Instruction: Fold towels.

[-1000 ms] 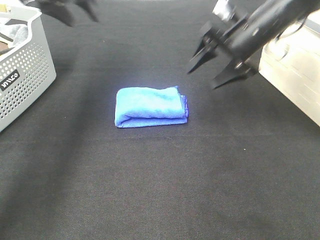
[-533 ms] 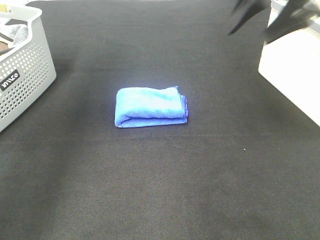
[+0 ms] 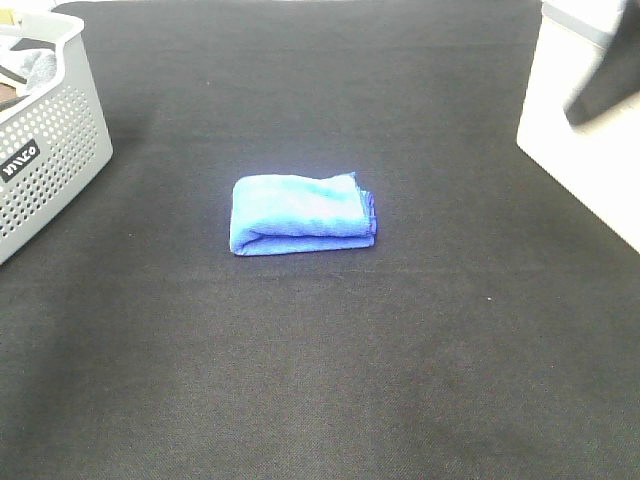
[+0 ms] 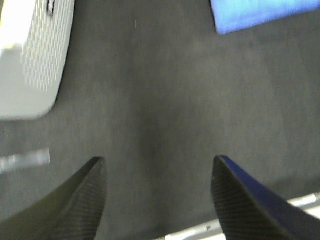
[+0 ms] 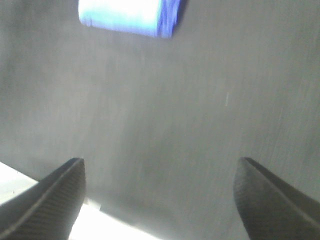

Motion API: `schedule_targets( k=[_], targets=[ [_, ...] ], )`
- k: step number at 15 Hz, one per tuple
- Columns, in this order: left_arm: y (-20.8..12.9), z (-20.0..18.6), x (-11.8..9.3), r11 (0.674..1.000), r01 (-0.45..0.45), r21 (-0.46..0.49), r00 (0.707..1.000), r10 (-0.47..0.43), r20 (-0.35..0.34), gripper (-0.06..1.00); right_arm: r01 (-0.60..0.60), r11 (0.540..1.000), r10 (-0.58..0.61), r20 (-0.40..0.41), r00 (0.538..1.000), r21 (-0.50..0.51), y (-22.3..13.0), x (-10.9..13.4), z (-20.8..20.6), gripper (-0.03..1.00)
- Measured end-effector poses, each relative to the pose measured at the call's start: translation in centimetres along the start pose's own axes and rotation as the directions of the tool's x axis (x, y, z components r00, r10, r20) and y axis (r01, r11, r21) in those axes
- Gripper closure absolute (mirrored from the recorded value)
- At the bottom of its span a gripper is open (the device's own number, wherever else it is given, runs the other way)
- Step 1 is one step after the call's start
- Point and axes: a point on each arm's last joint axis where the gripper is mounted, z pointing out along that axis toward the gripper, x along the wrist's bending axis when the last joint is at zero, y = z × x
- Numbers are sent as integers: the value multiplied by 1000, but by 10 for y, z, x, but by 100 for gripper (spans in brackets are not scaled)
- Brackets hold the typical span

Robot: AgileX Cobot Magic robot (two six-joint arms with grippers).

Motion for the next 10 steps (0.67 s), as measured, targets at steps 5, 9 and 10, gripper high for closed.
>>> schedule_targets(
  k=[5,9,10],
  targets=[
    [-115,-19,4,993,-39,-116,999,40,0,36,3,997,-2,22,1000,-78,-97,2,0,20],
    [-179,-16,5,943,-75,-323,997,81,6,36,83,974,-60,113,992,-212,-161,-1,-4,20],
    [-188,-15,5,919,-89,-384,995,97,0,36,110,960,-75,142,987,-256,-172,-1,-8,20]
  ],
)
